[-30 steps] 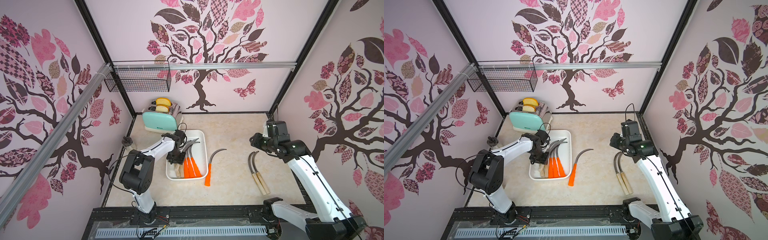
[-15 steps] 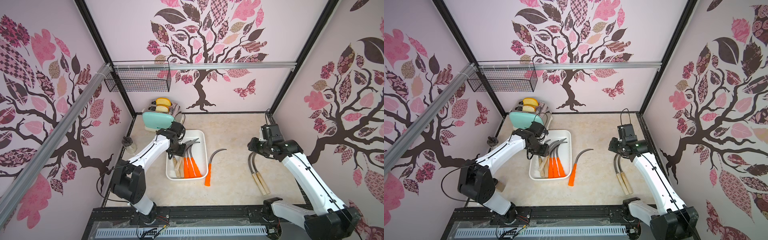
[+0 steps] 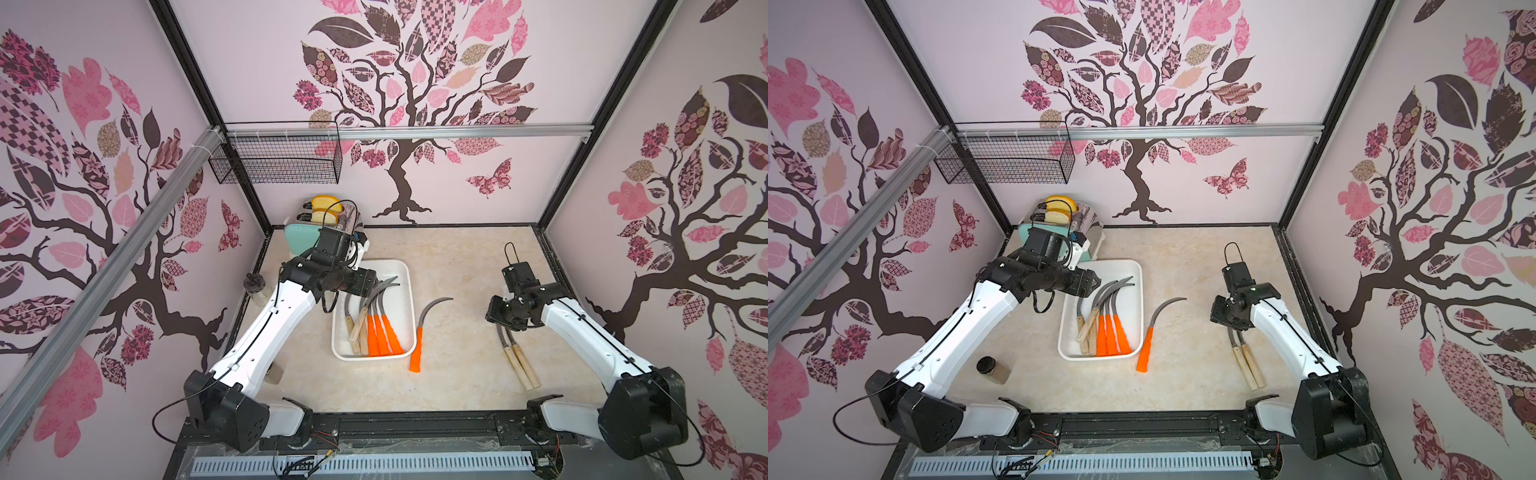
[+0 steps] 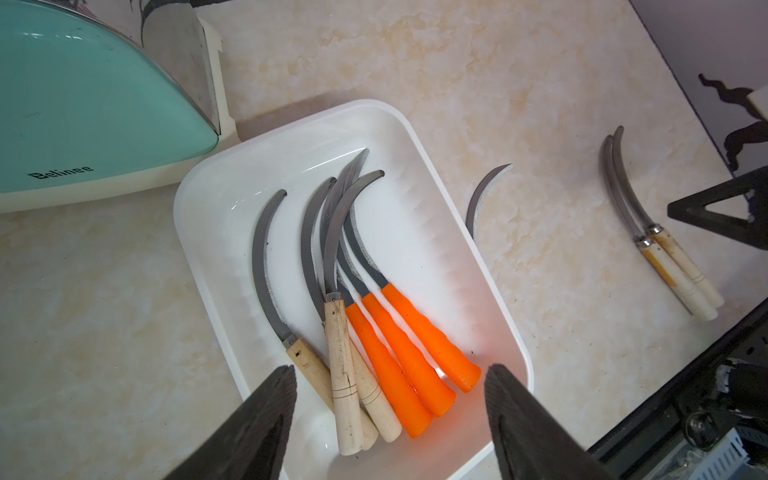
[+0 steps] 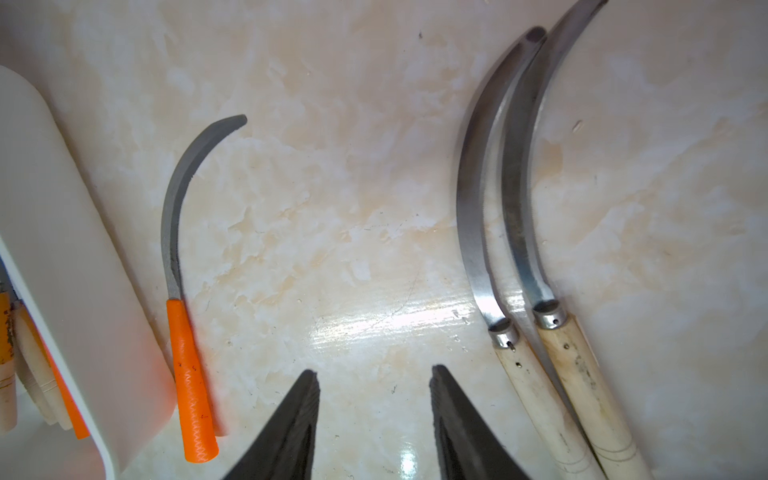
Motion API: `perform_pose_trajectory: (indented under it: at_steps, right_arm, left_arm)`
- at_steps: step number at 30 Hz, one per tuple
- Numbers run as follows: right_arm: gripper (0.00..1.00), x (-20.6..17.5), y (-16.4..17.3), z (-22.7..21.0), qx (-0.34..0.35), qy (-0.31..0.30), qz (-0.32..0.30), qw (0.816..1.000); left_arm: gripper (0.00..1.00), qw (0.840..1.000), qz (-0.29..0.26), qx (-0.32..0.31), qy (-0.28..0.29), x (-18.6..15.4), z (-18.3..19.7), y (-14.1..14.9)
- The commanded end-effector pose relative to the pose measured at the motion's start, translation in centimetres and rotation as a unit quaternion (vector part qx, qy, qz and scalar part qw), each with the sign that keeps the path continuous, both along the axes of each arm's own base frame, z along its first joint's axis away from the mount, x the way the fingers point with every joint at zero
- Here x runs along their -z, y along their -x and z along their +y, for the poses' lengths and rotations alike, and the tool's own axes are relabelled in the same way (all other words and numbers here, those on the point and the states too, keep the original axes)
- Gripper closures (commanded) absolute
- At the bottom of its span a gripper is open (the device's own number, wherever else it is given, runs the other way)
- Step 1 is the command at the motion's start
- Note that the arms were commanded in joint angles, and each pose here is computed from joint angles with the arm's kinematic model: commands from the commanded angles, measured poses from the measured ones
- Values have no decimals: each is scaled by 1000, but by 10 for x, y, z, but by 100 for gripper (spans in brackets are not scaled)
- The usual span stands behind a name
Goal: Put small sickles into storage boxes
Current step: Place the sickle in the storage box, then pick up the sickle at the center of the board.
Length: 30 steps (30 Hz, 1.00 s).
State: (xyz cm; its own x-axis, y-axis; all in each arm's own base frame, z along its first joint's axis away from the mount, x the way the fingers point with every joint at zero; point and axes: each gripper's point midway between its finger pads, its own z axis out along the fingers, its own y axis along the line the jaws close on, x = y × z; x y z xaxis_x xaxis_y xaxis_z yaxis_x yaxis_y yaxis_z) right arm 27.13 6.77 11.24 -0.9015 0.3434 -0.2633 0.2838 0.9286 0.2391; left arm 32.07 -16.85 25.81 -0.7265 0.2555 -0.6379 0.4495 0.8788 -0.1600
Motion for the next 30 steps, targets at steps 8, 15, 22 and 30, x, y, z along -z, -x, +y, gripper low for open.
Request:
perform_pose_trajectory:
  at_steps: [8,15,22,30]
  right_arm:
    - [52,29,22,-22,13,54,49,997]
    - [50,28,44,-33,22,82,90,992]
    - [49,27,51,-37,25,93,118,988]
    - [51,28,39,30,-19,26,88,996]
  left_arm:
    - [24,1000,7,0,25,6,-8,-5]
    - [24,1000,12,3,15,12,-7,-4]
    - [24,999,13,3,30,12,-10,-3]
    - [24,1000,0,-10,6,13,3,0]
